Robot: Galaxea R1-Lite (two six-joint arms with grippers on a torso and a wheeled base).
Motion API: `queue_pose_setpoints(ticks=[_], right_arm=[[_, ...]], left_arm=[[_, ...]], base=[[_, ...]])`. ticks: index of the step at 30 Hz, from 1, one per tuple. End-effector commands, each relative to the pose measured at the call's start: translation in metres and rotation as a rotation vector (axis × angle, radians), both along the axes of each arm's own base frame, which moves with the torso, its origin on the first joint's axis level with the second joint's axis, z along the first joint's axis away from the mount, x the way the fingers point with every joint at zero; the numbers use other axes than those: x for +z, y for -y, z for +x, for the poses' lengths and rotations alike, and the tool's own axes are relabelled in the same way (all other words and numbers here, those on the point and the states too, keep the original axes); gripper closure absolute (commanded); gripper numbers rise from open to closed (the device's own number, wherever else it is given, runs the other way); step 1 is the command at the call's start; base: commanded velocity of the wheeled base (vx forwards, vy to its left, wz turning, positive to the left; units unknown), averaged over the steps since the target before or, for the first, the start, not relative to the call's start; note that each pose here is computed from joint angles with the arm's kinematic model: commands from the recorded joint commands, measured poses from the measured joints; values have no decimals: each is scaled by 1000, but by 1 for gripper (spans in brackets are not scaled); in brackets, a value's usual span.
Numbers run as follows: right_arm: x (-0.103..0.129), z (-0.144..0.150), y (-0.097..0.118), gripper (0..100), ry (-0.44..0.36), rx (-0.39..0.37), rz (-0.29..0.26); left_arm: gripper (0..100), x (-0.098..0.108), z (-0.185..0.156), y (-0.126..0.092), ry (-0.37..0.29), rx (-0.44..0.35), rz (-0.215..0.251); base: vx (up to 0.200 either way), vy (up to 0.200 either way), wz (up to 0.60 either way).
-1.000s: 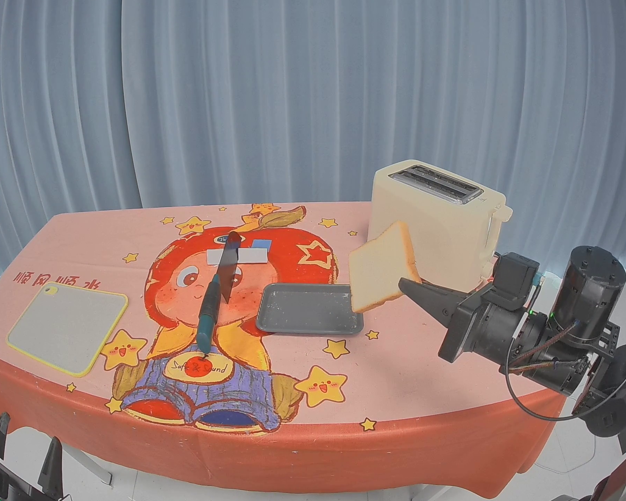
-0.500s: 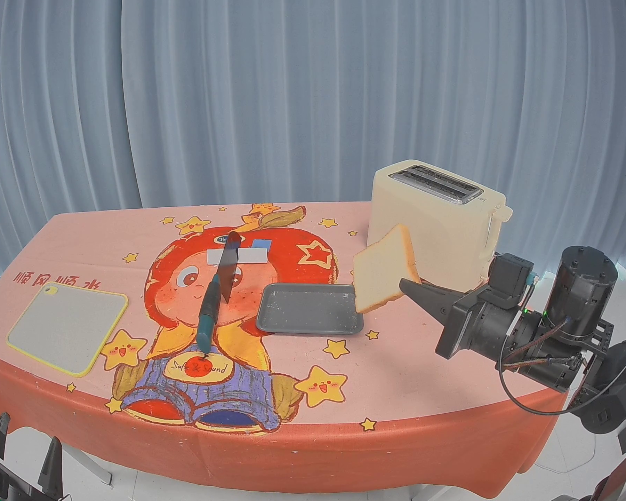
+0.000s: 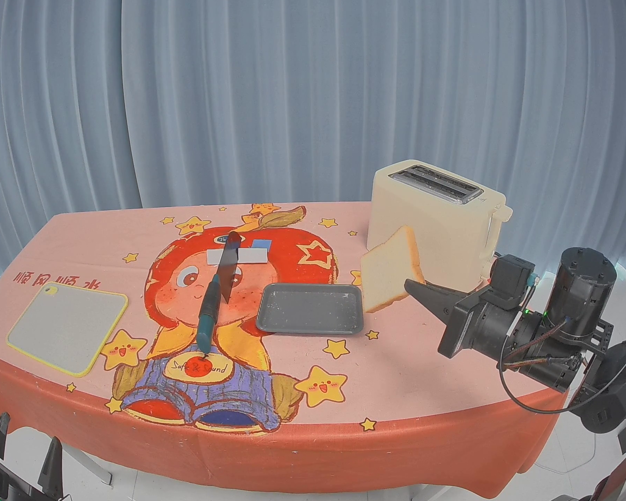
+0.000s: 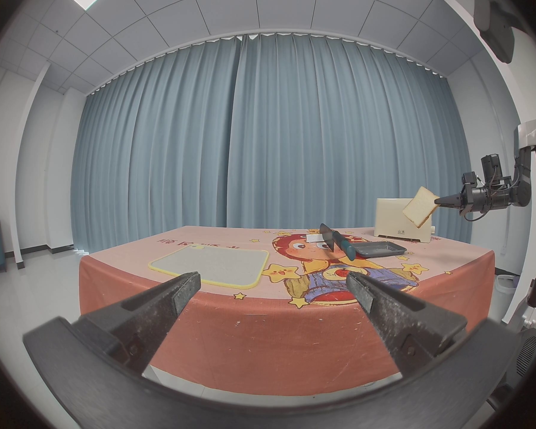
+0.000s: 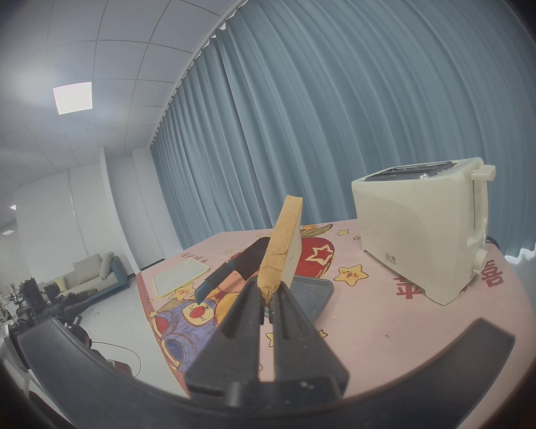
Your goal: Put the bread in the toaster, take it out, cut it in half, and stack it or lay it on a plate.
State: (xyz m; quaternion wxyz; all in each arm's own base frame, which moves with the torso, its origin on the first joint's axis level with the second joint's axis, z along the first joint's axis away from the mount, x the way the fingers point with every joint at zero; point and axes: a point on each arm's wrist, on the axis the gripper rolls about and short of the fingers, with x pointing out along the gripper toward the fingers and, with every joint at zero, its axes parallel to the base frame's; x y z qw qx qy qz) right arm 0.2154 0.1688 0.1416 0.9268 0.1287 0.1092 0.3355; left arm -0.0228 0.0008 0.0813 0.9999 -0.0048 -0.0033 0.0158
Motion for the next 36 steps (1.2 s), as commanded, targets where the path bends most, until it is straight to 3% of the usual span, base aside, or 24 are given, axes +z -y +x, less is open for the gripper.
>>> queue_pose_setpoints(ticks=[1,5,8,16,26,36], right_arm=[[-1,-2,-2,100,-4,8,-5],[-1,-5,0,100,-2,13,-7],[4,-4,0,100,48,12,18],[8,-2,3,100,94,-6,6],[22,20,26,100,174,-104,-14],[31,28,29,100,228,-82,-35]], left_arm=[[0,-5,1,0,-19,1,-1],[0,-5,1,0,-19,1,-1],[0,-5,1,0,-19,1,0],[0,-5,1,0,-17,1,0],[0,-5,1,0,-19,1,0],[0,-5,1,0,-19,1,-1]], base=[[0,0,0],[0,0,0],[0,0,0],[0,0,0],[0,0,0],[0,0,0]])
